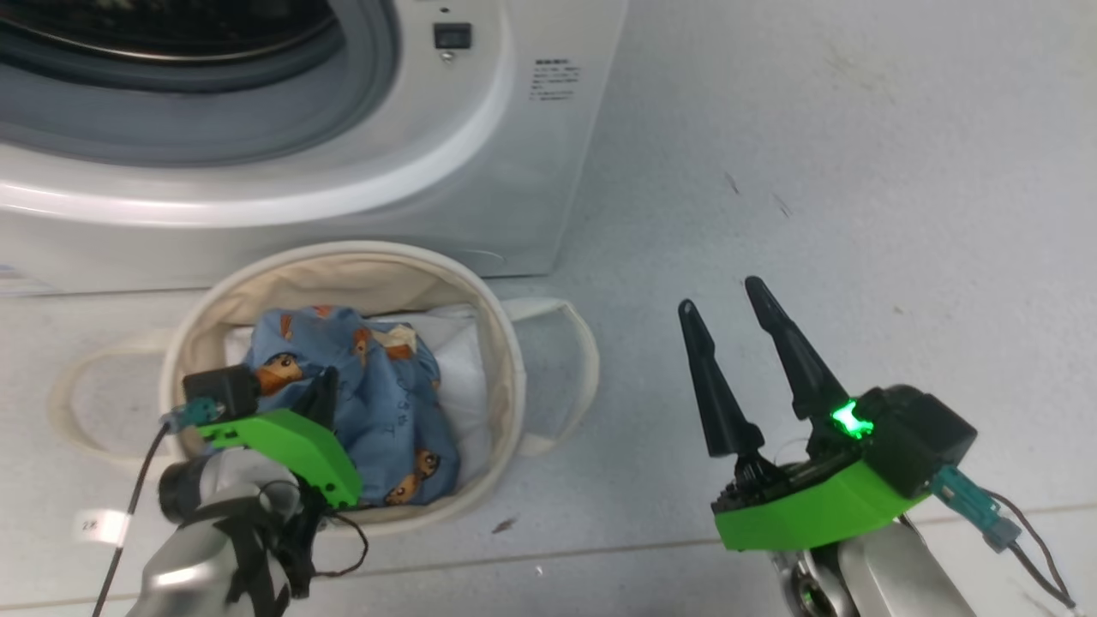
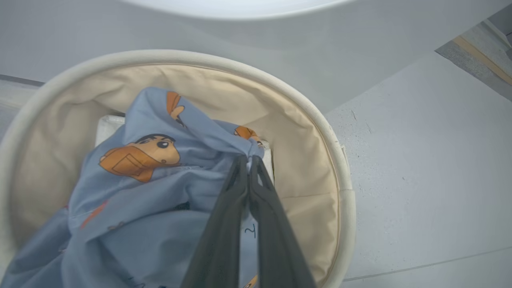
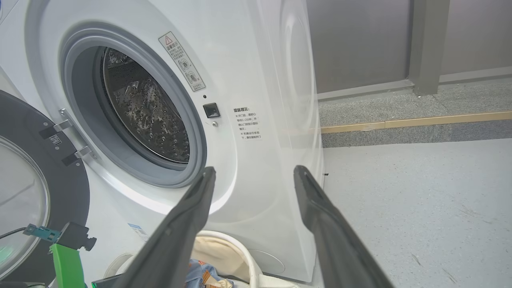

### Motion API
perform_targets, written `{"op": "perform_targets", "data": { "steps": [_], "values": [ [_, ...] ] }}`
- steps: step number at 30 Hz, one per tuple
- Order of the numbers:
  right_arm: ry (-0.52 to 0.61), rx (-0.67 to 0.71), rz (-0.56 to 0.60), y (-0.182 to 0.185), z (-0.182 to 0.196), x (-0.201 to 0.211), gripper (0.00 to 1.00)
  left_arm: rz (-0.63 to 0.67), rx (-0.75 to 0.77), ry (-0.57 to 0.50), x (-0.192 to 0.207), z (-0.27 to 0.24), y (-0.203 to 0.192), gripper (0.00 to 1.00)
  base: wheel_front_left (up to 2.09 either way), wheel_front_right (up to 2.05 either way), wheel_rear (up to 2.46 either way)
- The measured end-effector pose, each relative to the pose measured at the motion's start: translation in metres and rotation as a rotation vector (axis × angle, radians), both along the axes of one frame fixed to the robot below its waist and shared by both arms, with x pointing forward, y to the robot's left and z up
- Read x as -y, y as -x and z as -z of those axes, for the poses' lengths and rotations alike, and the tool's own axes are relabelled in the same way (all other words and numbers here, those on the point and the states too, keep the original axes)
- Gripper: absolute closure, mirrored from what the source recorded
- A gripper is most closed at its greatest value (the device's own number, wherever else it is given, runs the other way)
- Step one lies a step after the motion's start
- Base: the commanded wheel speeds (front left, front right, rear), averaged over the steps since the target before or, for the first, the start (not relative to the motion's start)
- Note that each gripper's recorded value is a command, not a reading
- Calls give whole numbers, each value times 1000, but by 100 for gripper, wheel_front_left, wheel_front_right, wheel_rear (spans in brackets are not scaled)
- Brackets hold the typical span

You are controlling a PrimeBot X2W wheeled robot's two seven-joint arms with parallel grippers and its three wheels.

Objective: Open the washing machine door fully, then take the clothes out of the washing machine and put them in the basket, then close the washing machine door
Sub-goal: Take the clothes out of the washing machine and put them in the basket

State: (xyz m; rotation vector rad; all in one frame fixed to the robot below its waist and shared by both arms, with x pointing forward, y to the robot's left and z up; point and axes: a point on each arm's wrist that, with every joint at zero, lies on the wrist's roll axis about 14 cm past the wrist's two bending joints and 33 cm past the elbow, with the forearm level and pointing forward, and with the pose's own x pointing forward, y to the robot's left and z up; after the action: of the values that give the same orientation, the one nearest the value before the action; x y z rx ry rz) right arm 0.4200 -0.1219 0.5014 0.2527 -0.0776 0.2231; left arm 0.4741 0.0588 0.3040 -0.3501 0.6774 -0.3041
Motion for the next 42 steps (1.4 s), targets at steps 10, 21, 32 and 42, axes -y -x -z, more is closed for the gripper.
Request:
{"op": "perform_targets", "data": {
  "steps": [10, 21, 32, 42],
  "values": [
    [10, -19, 16, -9, 9, 7, 0, 28, -122, 0, 11, 35, 15, 100, 0, 0, 0],
    [-10, 19, -51, -14, -3, -16, 0, -52, 14, 119, 13, -17, -2, 0, 0, 0, 0],
    [-42, 46, -141, -10, -17, -48, 0, -58, 249, 154, -13, -90, 8, 0, 0, 0, 0],
    [-56, 60, -224, 1, -27, -78, 0, -55, 541, 98, -48, -176, 20, 0, 0, 0, 0]
  ]
}}
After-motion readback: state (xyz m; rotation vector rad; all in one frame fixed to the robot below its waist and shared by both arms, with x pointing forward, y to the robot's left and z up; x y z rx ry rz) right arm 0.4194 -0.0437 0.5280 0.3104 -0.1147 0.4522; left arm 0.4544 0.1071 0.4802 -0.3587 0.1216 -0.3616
